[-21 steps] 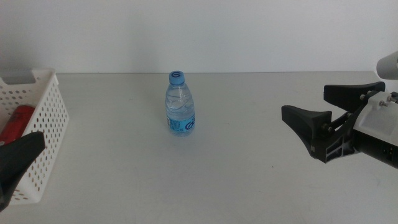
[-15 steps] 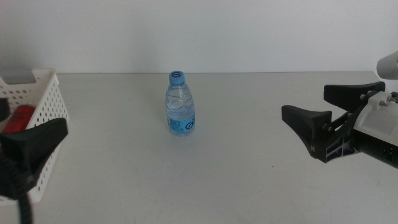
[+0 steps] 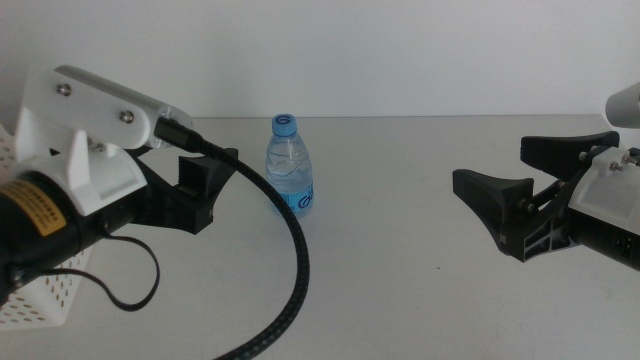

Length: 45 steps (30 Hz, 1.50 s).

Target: Use arms to grab the bottles and put them into the dustbin to the left of the table.

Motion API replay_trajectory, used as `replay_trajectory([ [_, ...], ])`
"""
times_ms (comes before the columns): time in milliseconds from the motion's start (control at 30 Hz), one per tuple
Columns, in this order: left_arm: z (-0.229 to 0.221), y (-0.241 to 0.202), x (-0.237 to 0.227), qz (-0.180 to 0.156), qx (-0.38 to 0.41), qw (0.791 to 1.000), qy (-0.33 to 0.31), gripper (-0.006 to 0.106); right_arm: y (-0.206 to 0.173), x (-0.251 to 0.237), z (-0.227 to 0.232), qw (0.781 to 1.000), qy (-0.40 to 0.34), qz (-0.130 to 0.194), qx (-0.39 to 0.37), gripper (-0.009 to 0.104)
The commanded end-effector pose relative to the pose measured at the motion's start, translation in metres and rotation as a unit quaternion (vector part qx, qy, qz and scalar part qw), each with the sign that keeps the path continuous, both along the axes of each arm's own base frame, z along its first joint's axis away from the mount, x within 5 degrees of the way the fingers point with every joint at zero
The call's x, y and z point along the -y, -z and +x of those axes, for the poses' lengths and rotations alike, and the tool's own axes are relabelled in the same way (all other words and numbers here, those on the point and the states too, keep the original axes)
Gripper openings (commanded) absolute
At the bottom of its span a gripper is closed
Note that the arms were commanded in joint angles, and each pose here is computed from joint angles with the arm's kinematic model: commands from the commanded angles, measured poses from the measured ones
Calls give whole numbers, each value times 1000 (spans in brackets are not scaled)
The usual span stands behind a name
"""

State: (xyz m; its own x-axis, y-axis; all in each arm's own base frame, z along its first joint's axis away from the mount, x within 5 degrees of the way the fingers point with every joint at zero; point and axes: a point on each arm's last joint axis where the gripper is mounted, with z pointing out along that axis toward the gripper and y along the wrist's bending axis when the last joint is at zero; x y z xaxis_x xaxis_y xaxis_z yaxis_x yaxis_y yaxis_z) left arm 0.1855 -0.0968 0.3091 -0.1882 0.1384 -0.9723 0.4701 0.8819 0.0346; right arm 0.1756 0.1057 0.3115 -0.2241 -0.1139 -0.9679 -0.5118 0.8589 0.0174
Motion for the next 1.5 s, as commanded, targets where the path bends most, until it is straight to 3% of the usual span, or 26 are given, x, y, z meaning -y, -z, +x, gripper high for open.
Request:
replay_trajectory([
  [0,8,-12,6,-36,45,998,2,93,-19,0,0,998,-2,23,53,71],
  [300,27,17,16,-13,-1,1000,2,93,-19,0,0,998,-2,23,53,71],
  [400,29,29,17,-40,4,999,-4,93,-19,0,0,998,-2,23,53,71],
  [700,22,47,13,-75,59,995,-3,93,-19,0,0,998,-2,23,53,71],
  [1067,26,50,14,-89,69,994,-11,93,-19,0,0,998,-2,23,53,71],
  [1233,35,57,17,-112,69,991,-21,93,-18,0,0,998,-2,22,52,71],
  [1467,63,65,31,-103,71,992,-21,93,-18,0,0,998,-2,22,52,71],
])
